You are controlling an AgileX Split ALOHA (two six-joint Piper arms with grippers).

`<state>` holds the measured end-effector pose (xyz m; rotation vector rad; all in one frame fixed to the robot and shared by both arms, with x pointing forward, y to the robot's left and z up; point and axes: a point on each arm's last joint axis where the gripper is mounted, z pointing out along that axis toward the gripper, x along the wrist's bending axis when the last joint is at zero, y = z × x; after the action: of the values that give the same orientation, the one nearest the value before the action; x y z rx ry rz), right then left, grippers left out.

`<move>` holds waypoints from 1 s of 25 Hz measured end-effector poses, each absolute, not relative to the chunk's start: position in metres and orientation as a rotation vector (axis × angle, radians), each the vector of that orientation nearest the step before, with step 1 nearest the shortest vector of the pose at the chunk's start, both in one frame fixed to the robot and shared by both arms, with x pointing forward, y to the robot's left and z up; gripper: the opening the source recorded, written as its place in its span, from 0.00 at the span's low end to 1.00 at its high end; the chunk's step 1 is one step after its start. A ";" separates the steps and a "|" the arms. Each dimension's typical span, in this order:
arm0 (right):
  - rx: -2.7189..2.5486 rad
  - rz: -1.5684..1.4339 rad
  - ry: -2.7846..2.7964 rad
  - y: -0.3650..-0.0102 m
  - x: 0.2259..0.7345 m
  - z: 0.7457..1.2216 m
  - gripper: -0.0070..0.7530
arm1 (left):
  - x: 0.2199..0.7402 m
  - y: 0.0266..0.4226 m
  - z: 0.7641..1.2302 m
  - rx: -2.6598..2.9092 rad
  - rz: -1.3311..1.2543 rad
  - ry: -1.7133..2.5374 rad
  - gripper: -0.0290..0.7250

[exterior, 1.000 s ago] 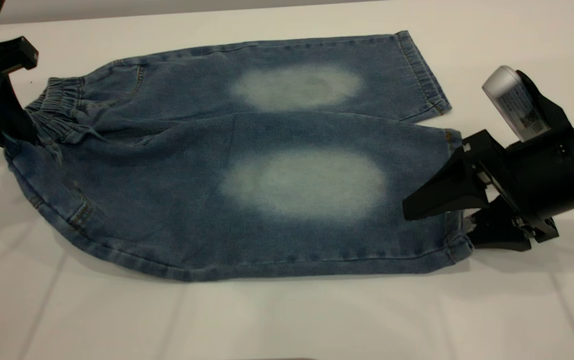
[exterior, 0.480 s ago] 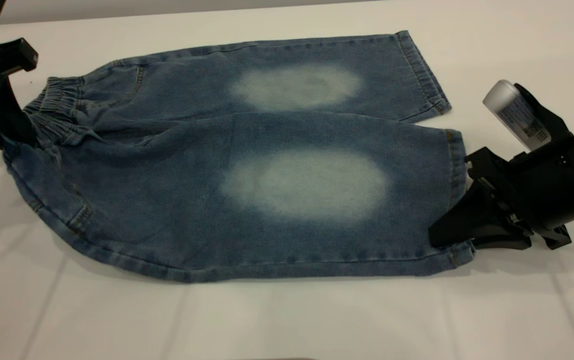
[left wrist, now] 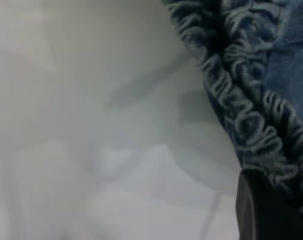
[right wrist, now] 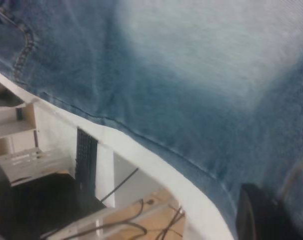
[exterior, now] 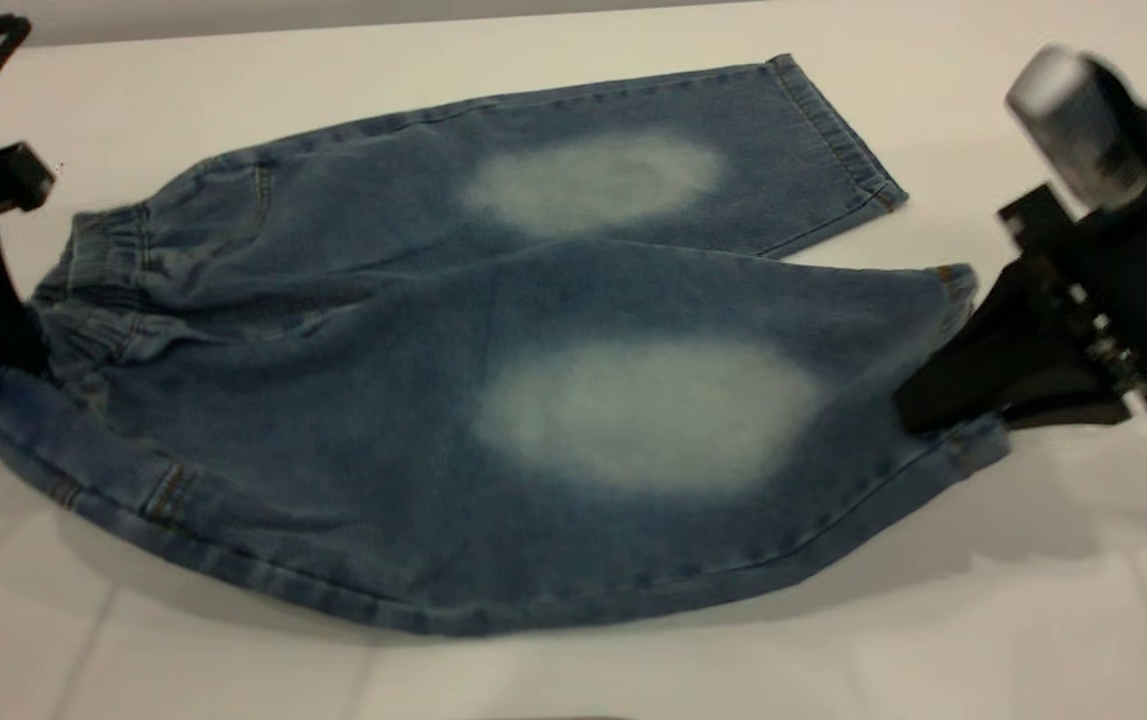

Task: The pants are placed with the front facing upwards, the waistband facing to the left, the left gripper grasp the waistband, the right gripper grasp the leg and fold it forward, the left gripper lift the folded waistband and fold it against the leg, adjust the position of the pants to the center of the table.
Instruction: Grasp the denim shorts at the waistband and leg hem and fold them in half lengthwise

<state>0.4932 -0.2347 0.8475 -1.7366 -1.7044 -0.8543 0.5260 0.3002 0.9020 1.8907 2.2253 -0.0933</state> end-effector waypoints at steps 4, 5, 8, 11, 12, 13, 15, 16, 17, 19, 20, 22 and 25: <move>-1.740 -0.806 -1.687 -0.235 0.482 0.873 0.04 | 0.500 0.298 0.913 1.899 -0.105 2.221 0.16; -1.738 -0.805 -1.660 -0.234 0.481 0.880 0.04 | 0.495 0.298 0.917 1.901 -0.108 2.217 0.16; -1.751 -0.808 -1.592 -0.232 0.479 0.899 0.04 | 0.485 0.297 0.927 1.899 -0.096 2.199 0.16; -1.782 -0.834 -1.571 -0.232 0.494 0.912 0.04 | 0.486 0.297 0.935 1.871 -0.029 2.175 0.16; -1.791 -0.847 -1.567 -0.232 0.500 0.916 0.04 | 0.487 0.298 0.936 1.849 -0.010 2.177 0.16; -1.799 -0.865 -1.567 -0.233 0.508 0.920 0.04 | 0.488 0.297 0.937 1.816 -0.006 2.189 0.16; -1.815 -0.901 -1.562 -0.233 0.526 0.928 0.04 | 0.492 0.297 0.938 1.730 0.007 2.212 0.16; -1.826 -0.906 -1.549 -0.233 0.534 0.930 0.04 | 0.493 0.296 0.938 1.682 0.008 2.221 0.16; -1.836 -0.919 -1.542 -0.233 0.543 0.932 0.04 | 0.495 0.295 0.939 1.631 0.010 2.229 0.16; -1.854 -0.923 -1.523 -0.234 0.559 0.930 0.04 | 0.500 0.295 0.941 1.539 0.029 2.234 0.17; -1.870 -0.929 -1.512 -0.234 0.568 0.929 0.04 | 0.502 0.294 0.941 1.496 0.035 2.237 0.17; -1.898 -0.931 -1.490 -0.235 0.585 0.923 0.04 | 0.506 0.295 0.943 1.403 0.058 2.242 0.17; -1.925 -0.941 -1.465 -0.236 0.606 0.917 0.04 | 0.512 0.294 0.946 1.245 0.060 2.259 0.17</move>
<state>0.6056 -0.2362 0.9173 -1.9253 -1.4649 -0.9405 0.5116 0.2945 0.9462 1.2451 2.2593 0.0595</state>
